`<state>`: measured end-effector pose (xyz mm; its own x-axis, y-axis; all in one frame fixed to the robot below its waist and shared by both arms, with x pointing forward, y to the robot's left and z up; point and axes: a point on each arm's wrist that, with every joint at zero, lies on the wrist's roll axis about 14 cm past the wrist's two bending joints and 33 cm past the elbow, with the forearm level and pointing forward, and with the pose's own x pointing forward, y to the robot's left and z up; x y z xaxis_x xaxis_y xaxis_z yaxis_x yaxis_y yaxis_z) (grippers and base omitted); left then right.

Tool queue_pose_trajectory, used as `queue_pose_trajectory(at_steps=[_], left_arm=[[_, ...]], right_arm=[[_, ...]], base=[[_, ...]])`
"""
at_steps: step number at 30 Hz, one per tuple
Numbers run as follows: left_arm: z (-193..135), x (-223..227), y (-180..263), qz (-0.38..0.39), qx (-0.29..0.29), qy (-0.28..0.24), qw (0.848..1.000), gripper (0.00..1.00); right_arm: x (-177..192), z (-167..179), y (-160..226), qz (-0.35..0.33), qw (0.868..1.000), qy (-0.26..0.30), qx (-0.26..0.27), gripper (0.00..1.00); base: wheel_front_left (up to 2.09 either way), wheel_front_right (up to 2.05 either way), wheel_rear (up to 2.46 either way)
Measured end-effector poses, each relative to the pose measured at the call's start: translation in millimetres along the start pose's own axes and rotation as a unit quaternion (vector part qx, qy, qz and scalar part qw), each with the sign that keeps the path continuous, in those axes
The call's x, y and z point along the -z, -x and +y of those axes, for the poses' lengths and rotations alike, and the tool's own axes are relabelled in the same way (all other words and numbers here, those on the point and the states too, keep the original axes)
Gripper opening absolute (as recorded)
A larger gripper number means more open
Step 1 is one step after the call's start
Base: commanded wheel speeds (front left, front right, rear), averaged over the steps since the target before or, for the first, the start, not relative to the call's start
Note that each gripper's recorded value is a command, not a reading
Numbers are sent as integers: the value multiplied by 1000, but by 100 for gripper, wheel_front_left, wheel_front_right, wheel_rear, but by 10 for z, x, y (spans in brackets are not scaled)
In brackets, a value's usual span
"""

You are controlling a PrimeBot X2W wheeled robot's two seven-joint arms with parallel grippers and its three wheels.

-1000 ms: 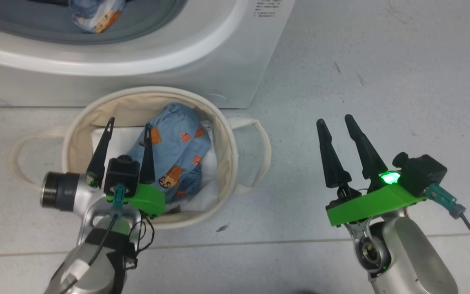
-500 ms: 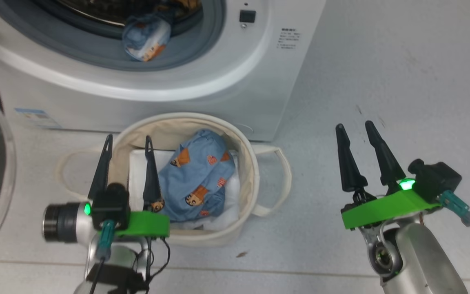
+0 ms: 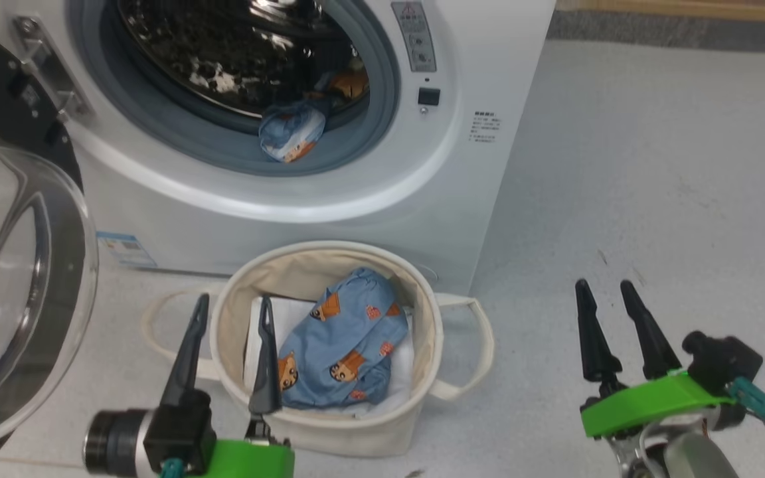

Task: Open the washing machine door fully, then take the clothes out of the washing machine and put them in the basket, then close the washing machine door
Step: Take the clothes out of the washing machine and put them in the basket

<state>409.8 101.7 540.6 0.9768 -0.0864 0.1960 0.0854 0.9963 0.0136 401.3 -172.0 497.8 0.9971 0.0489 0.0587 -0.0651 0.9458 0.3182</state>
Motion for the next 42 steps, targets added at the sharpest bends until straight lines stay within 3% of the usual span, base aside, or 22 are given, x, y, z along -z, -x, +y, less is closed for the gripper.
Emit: queue_pose_trajectory(at_steps=[14, 42], left_arm=[[-59, 317, 449, 68, 20, 16, 997, 100], [-220, 373, 412, 77, 41, 25, 996, 100]], right_arm=[[-86, 39, 299, -11, 1000, -9, 0, 100], [-88, -29, 400, -10, 1000, -8, 13, 100]], base=[[0, 0, 0], [0, 0, 0]])
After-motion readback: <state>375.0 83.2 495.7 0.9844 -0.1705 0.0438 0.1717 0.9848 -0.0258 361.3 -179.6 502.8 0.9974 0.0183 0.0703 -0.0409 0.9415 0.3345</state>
